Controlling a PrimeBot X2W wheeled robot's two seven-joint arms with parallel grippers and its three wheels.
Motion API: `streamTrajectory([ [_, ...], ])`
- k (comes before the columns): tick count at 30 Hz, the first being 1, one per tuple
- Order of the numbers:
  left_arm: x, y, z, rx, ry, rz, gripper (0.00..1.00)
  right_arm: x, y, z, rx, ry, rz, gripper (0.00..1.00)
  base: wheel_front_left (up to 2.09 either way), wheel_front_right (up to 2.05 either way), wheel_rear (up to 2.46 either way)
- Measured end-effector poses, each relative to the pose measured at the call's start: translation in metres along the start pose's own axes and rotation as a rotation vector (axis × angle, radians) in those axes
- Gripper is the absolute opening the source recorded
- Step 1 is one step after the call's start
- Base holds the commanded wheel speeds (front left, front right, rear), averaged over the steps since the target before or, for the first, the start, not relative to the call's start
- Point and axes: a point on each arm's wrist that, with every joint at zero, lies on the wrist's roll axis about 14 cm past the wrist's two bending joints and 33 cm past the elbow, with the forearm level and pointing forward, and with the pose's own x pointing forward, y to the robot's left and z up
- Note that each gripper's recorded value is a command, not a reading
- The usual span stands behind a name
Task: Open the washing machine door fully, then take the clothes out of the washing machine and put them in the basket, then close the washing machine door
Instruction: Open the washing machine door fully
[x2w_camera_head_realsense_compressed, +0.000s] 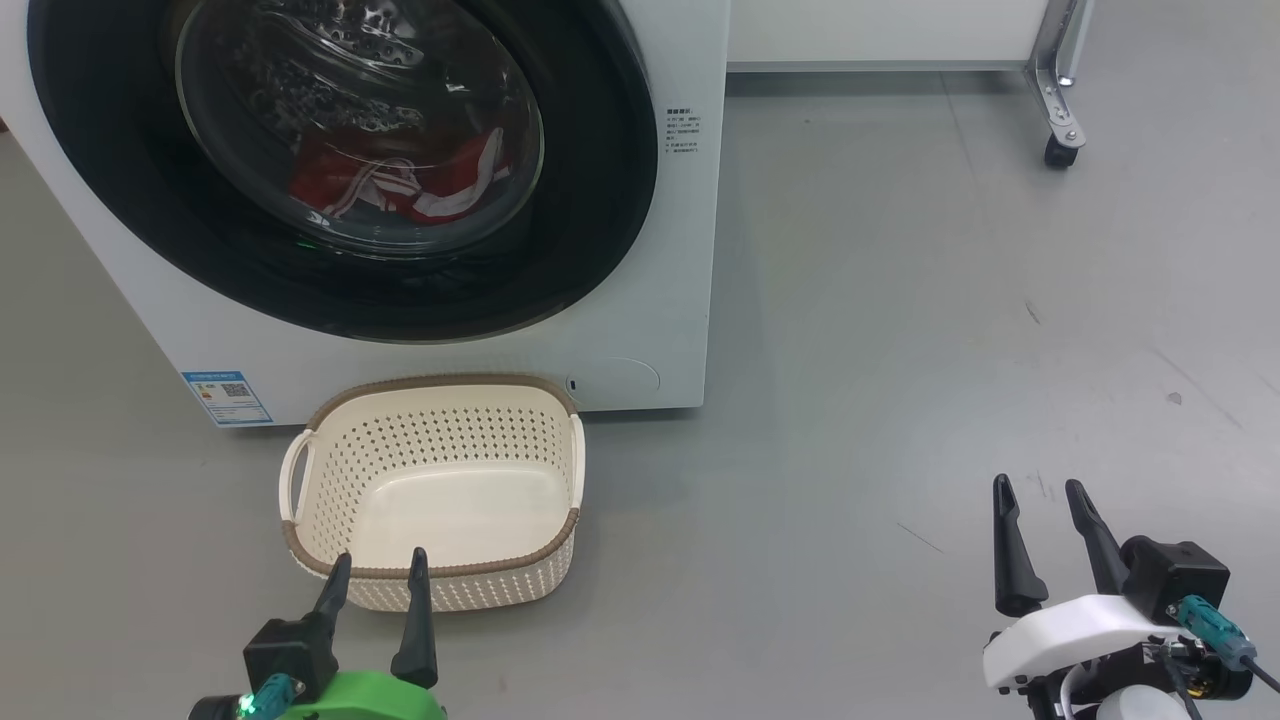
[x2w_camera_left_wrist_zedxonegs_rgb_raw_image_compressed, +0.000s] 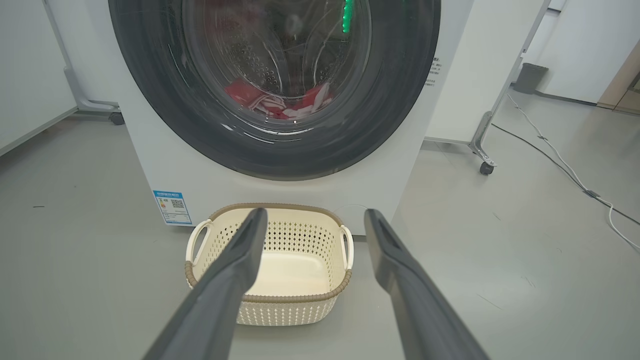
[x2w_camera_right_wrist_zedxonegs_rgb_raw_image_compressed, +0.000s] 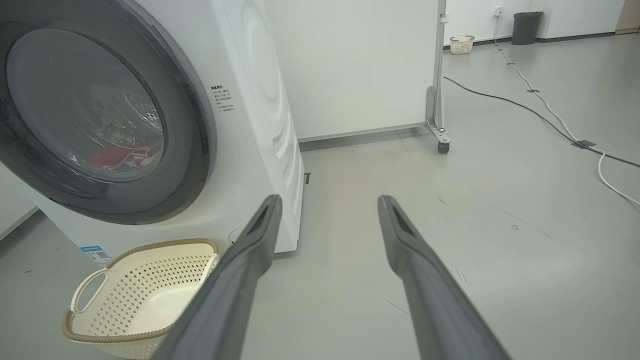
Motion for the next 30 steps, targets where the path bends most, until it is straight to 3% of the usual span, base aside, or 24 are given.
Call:
streamTrajectory([
  [20, 0.006, 0.001, -0.004, -0.001, 0.017, 0.003, 1.00, 0.007, -0.005, -0.005, -0.002, 0.017, -0.011, 1.00, 0.00, 0.00, 0.00],
  [21, 0.008, 0.000, -0.004, 0.000, 0.017, 0.000, 1.00, 0.008, -0.006, -0.004, -0.005, 0.016, -0.013, 0.91, 0.00, 0.00, 0.00],
  [22, 0.009, -0.001, -0.004, 0.000, 0.017, -0.002, 1.00, 0.010, -0.008, -0.003, -0.008, 0.013, -0.013, 0.40, 0.00, 0.00, 0.00],
  [23, 0.010, -0.001, -0.004, 0.002, 0.018, -0.003, 1.00, 0.013, -0.008, -0.001, -0.010, 0.006, -0.012, 0.00, 0.00, 0.00, 0.00],
  [30, 0.018, -0.001, -0.008, 0.007, 0.031, -0.004, 1.00, 0.036, -0.010, 0.016, 0.016, -0.047, -0.008, 0.00, 0.00, 0.00, 0.00],
])
